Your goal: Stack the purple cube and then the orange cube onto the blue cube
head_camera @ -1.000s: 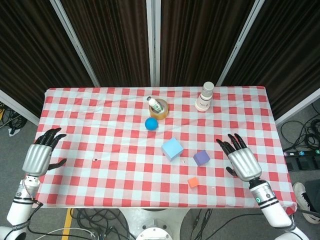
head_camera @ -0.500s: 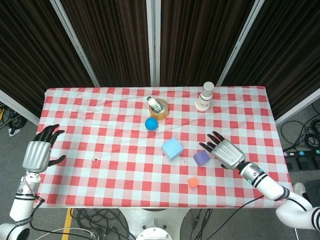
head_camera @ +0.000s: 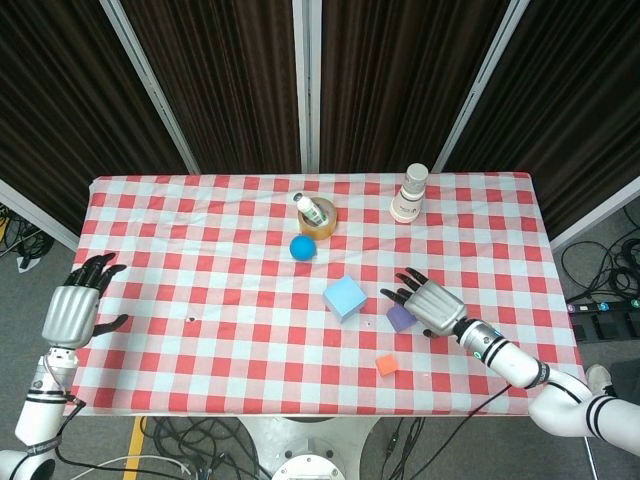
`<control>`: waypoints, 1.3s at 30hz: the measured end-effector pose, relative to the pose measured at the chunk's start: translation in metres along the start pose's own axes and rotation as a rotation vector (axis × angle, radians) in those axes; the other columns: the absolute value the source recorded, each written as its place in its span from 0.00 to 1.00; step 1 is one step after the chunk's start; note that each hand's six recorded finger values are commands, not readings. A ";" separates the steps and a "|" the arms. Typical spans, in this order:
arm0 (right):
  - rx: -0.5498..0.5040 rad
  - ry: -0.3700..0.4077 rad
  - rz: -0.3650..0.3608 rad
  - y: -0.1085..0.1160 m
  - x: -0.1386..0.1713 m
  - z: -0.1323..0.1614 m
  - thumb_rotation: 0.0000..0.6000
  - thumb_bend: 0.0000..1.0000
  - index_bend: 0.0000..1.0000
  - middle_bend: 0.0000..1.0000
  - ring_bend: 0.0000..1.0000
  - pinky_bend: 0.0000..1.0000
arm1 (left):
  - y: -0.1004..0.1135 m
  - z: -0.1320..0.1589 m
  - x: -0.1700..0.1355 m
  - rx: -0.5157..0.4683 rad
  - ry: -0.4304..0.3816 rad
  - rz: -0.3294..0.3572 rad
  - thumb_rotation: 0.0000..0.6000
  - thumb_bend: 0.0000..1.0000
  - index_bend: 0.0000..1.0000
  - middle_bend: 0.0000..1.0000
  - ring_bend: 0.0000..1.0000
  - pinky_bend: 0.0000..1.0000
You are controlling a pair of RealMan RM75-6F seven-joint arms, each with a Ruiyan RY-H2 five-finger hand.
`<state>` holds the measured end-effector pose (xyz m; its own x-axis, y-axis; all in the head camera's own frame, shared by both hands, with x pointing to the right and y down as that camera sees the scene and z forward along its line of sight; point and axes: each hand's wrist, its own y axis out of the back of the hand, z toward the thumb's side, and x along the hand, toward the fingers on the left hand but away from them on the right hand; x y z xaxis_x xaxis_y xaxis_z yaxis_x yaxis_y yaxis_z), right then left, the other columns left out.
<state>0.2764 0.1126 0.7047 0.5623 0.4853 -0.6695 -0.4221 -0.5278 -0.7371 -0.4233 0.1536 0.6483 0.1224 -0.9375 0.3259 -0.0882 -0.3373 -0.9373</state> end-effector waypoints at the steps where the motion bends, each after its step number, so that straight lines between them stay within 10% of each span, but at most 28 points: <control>1: -0.002 0.001 -0.003 -0.001 -0.001 0.000 1.00 0.05 0.05 0.30 0.02 0.00 | 0.000 0.000 0.000 0.000 0.001 -0.001 1.00 0.11 0.29 0.24 0.16 0.29; 19: -0.080 -0.016 -0.109 0.003 -0.003 -0.002 1.00 0.11 0.07 0.49 0.15 0.00 | 0.000 0.000 0.001 -0.011 -0.007 0.001 1.00 0.11 0.29 0.24 0.16 0.29; 29: -0.105 0.013 -0.173 0.069 0.010 -0.002 1.00 0.11 0.07 0.49 0.15 0.00 | -0.001 0.003 0.002 -0.020 -0.011 -0.006 1.00 0.11 0.29 0.24 0.16 0.29; 39: -0.074 0.086 -0.077 0.127 -0.022 0.012 1.00 0.12 0.07 0.49 0.15 0.00 | -0.001 -0.004 0.002 -0.023 0.007 -0.007 1.00 0.11 0.29 0.24 0.16 0.29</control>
<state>0.2019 0.0435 0.6242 0.6512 0.4662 -0.5988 -0.3235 -0.5433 -0.7747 -0.4267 0.1522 0.6501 0.1165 -0.9357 0.3330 -0.1104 -0.3454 -0.9319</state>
